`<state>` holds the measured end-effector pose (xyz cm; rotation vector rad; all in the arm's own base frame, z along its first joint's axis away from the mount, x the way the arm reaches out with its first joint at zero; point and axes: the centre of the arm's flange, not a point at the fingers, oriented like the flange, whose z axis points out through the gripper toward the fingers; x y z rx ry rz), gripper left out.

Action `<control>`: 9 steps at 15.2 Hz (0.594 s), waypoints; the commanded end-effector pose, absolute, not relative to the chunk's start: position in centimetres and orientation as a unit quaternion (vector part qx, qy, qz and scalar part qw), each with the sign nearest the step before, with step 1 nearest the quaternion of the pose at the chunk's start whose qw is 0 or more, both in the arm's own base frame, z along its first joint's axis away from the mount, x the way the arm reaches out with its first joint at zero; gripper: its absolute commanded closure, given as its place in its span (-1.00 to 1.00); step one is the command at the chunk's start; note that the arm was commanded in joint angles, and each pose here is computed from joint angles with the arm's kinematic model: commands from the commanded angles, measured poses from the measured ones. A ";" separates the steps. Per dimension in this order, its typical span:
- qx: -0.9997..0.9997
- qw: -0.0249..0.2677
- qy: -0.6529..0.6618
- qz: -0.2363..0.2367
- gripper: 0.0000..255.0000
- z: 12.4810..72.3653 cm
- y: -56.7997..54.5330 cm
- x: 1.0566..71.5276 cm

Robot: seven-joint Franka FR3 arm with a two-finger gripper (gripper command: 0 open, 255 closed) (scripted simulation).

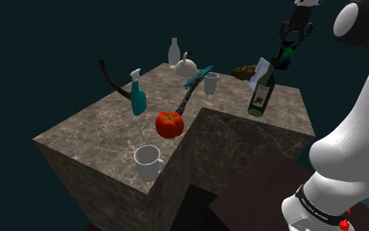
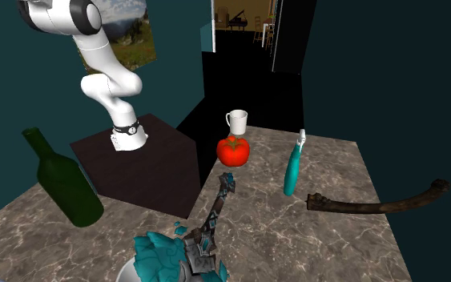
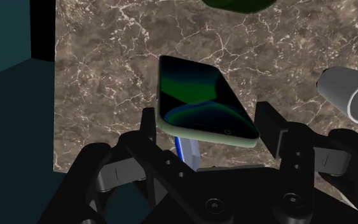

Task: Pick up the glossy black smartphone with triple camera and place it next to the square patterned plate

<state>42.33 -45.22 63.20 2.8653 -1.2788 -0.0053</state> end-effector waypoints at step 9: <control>0.913 0.002 -0.408 -0.001 1.00 58.0 -45.2 42.3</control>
